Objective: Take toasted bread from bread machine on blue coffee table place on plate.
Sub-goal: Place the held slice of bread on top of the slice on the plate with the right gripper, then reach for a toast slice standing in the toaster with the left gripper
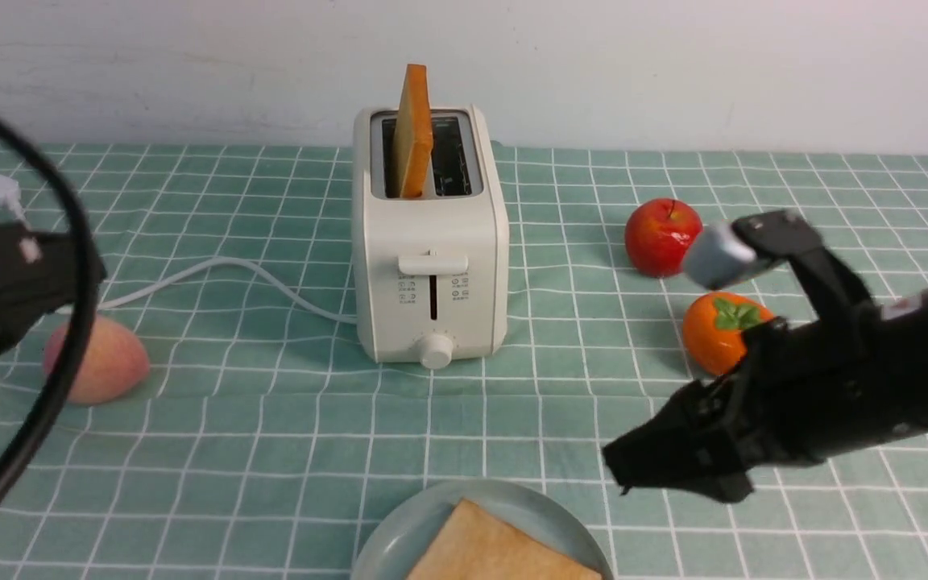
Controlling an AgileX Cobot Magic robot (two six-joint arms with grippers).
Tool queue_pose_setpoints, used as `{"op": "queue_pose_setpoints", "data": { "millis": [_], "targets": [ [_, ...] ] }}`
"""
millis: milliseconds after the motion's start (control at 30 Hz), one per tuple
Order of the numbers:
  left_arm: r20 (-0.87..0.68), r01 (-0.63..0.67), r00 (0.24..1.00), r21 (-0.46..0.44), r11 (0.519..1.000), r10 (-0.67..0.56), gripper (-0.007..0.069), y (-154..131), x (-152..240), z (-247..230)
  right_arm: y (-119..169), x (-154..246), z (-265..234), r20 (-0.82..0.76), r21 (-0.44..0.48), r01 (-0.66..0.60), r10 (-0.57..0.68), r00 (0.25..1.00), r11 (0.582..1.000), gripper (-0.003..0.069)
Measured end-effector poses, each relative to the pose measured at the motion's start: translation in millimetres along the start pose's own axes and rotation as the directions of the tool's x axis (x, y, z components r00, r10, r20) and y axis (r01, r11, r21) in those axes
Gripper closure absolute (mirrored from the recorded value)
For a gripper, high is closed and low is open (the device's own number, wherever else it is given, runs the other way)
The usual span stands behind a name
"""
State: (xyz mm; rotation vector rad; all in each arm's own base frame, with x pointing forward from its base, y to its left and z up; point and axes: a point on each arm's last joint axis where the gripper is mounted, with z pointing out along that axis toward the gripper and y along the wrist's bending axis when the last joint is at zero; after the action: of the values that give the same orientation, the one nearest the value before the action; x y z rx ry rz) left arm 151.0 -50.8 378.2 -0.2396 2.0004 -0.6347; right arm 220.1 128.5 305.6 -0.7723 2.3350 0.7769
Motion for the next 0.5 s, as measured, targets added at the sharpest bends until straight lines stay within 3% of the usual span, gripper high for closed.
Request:
{"op": "queue_pose_setpoints", "data": {
  "millis": [167, 333, 500],
  "targets": [
    [-0.115, -0.054, 0.992, -0.097, 0.994, 0.043, 0.0333, -18.6, -41.6, 50.9, 18.7, 10.1, -44.2, 0.012, 0.063, -0.027, 0.027, 1.0, 0.998, 0.0124],
    [-0.208, -0.086, 0.976, -0.133, 0.987, 0.057, 0.0268, -39.7, -68.6, 103.9, 33.6, 16.6, -67.1, 0.06, 0.069, -0.046, 0.042, 0.997, 0.997, 0.0139],
    [-0.248, -0.238, 0.949, -0.157, 0.959, 0.195, 0.0183, -76.6, -81.9, 167.1, 45.4, 22.6, -84.9, 0.107, 0.073, -0.025, 0.017, 0.994, 0.997, 0.014]
  ]
}}
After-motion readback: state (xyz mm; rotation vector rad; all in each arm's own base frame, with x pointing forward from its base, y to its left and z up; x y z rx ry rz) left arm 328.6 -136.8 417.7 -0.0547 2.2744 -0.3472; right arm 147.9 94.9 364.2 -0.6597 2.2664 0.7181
